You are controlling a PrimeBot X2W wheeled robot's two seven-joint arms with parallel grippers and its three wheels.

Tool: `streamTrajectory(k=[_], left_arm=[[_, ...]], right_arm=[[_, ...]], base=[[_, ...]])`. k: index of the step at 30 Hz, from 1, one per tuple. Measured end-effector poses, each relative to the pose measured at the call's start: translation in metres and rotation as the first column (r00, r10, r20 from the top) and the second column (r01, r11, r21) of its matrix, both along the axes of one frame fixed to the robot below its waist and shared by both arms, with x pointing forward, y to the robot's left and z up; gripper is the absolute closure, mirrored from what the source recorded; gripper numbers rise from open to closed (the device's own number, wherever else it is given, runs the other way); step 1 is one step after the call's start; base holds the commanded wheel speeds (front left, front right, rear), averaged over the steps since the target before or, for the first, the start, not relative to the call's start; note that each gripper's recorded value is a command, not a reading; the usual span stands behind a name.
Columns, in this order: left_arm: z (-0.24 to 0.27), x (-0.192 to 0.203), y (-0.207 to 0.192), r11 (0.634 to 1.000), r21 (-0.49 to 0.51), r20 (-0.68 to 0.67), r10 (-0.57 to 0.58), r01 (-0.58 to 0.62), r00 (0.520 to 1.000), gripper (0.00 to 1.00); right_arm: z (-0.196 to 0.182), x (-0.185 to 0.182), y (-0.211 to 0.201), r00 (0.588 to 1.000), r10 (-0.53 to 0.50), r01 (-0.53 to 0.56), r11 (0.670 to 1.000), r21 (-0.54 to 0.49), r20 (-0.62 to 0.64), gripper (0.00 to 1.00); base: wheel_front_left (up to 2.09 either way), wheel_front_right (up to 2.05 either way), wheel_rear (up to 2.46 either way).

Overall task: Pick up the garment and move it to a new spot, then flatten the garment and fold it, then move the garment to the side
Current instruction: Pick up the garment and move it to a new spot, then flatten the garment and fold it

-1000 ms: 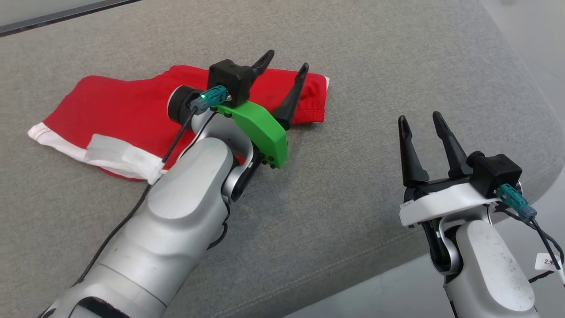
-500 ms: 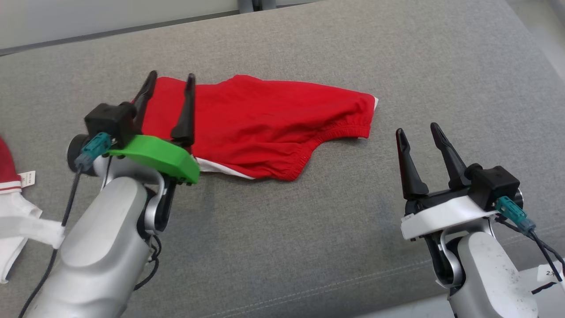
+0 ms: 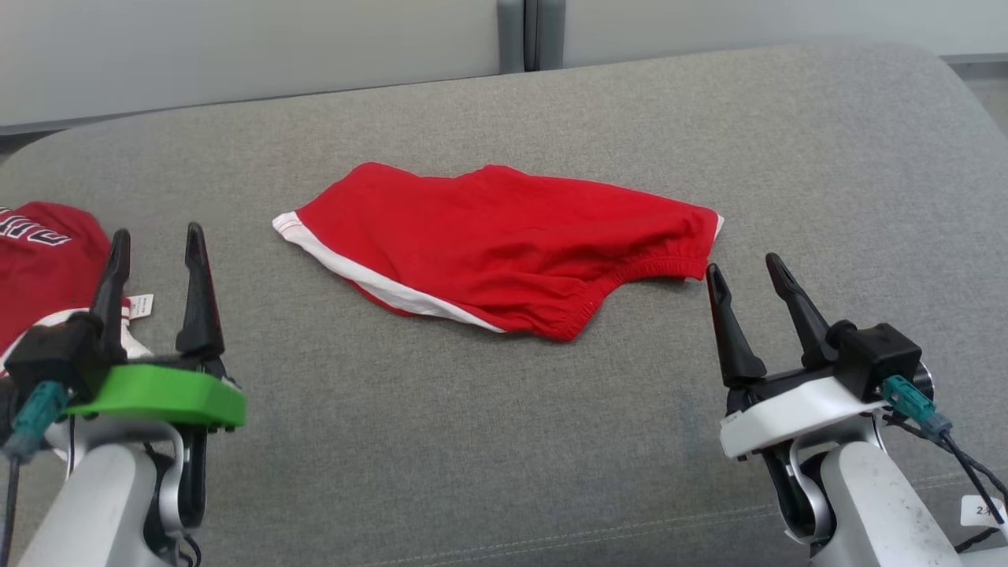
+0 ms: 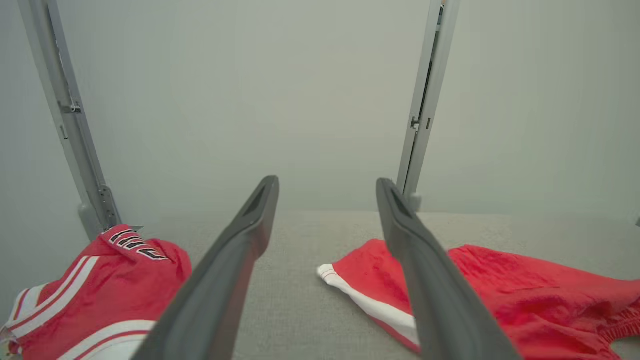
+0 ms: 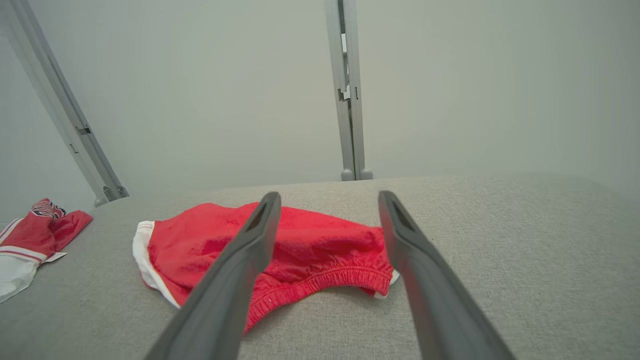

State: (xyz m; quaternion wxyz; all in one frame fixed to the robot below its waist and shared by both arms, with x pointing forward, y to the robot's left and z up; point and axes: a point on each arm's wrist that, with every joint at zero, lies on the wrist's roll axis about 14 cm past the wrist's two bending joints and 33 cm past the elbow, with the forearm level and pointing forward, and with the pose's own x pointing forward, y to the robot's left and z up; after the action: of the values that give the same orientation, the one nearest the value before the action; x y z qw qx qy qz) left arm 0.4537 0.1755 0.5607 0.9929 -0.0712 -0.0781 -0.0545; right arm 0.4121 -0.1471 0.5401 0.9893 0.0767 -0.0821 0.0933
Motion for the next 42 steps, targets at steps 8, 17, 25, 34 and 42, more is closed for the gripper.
streamTrajectory(k=[8, 17, 25, 34, 42], left_arm=[[-0.024, -0.039, 0.015, 0.998, 0.042, -0.060, 0.049, -0.046, 0.997, 0.00], [-0.034, -0.072, 0.016, 0.997, 0.061, -0.103, 0.061, -0.055, 0.993, 0.00], [-0.029, -0.083, 0.017, 0.997, 0.034, -0.098, 0.069, -0.066, 0.993, 0.00], [-0.033, -0.081, 0.018, 0.997, 0.044, -0.107, 0.072, -0.067, 0.992, 0.00], [-0.032, -0.078, 0.017, 0.997, 0.046, -0.108, 0.073, -0.068, 0.992, 0.00]], right_arm=[[0.005, -0.010, 0.000, 1.000, 0.006, -0.005, 1.000, -0.018, 0.011, 0.00], [0.005, -0.030, 0.001, 1.000, 0.005, -0.005, 0.999, -0.050, 0.004, 0.00], [0.002, -0.043, 0.002, 1.000, -0.003, 0.002, 0.999, -0.036, -0.015, 0.00], [-0.001, -0.044, 0.004, 0.999, 0.000, -0.001, 1.000, -0.031, -0.032, 0.00], [-0.007, -0.041, 0.017, 0.997, 0.047, -0.050, 0.998, -0.045, -0.061, 0.00]], base=[[0.00, 0.00, 0.00], [0.00, 0.00, 0.00], [0.00, 0.00, 0.00], [0.00, 0.00, 0.00], [0.00, 0.00, 0.00]])
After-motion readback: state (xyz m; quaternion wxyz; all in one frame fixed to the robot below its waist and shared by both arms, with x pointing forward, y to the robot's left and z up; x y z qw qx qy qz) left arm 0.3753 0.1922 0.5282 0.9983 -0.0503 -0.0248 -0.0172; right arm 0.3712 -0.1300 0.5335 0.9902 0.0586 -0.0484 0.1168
